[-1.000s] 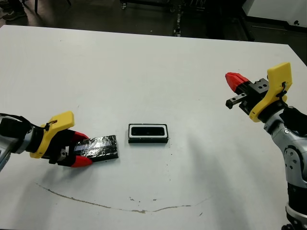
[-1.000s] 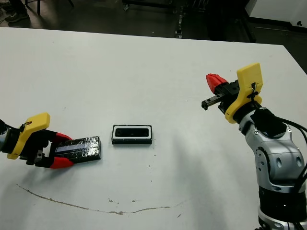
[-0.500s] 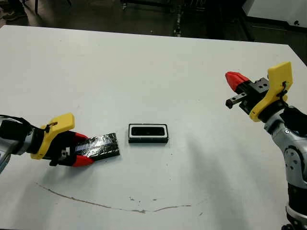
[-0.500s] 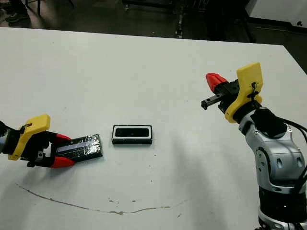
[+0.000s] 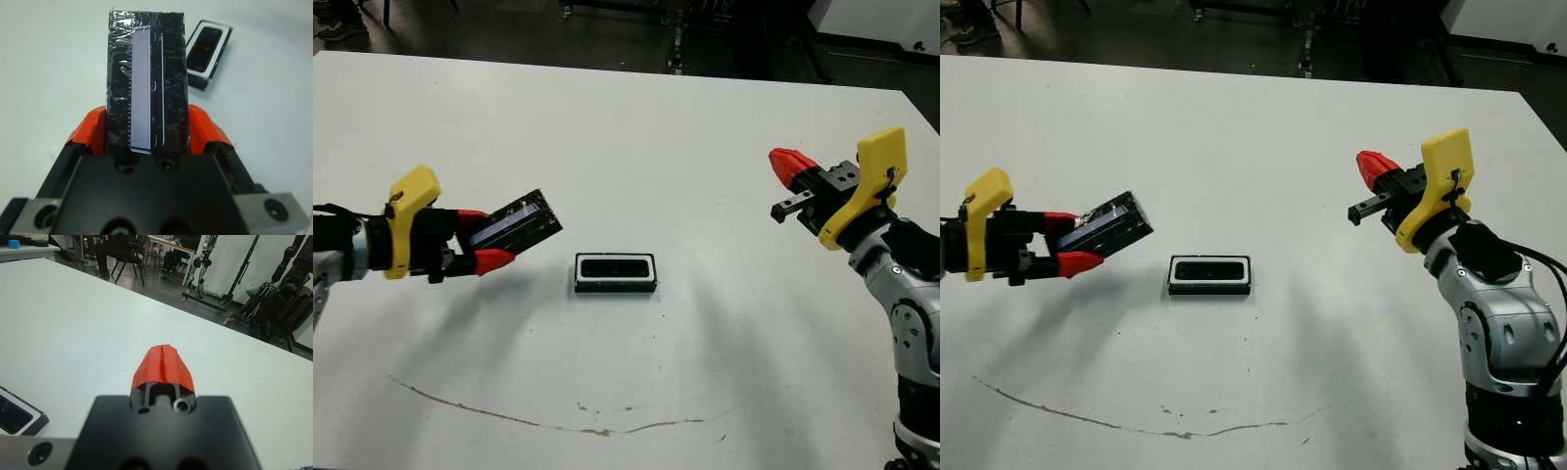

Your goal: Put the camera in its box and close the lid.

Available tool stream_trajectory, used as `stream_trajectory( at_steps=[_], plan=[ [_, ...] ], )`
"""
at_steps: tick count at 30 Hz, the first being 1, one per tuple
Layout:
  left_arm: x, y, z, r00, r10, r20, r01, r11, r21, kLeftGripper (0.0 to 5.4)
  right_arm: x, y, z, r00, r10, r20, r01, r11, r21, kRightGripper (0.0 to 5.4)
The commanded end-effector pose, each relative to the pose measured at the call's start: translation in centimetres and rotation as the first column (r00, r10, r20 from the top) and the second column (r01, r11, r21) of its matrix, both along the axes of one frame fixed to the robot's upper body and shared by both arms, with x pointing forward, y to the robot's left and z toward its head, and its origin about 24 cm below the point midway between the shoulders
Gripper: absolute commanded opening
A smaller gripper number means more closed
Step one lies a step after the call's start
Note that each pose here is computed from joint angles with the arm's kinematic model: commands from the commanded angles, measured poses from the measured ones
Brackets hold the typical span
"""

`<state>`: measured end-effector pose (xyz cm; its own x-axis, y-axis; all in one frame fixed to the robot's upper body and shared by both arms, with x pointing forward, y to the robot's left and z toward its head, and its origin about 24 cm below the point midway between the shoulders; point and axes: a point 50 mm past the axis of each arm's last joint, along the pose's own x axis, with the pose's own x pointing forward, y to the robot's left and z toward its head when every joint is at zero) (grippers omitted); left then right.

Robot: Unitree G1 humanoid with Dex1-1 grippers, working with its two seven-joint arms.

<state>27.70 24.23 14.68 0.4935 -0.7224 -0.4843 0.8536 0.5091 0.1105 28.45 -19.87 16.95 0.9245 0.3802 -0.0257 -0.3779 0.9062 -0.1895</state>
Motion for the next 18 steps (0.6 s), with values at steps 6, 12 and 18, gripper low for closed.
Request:
stream_trajectory(
  at_steps=[6,12,18],
  plan=[
    [1.3,-1.4,-1.1,0.996,-0.079,-0.029,0.079,0.997,0.001,3.18,-0.1,-0.3,-0.3,1.0,-0.009,-0.008,0.009,1.0,-0.018,0.0],
    [2.2,-2.7,-1.8,0.985,-0.127,-0.118,0.123,0.992,-0.04,3.18,-0.1,-0.3,-0.3,1.0,-0.009,-0.009,0.009,1.0,-0.005,0.0],
    [2.9,-3.6,-2.7,0.971,-0.175,-0.161,0.164,0.983,-0.078,3.18,-0.1,-0.3,-0.3,1.0,-0.021,-0.014,0.021,1.0,-0.005,0.0]
  ],
)
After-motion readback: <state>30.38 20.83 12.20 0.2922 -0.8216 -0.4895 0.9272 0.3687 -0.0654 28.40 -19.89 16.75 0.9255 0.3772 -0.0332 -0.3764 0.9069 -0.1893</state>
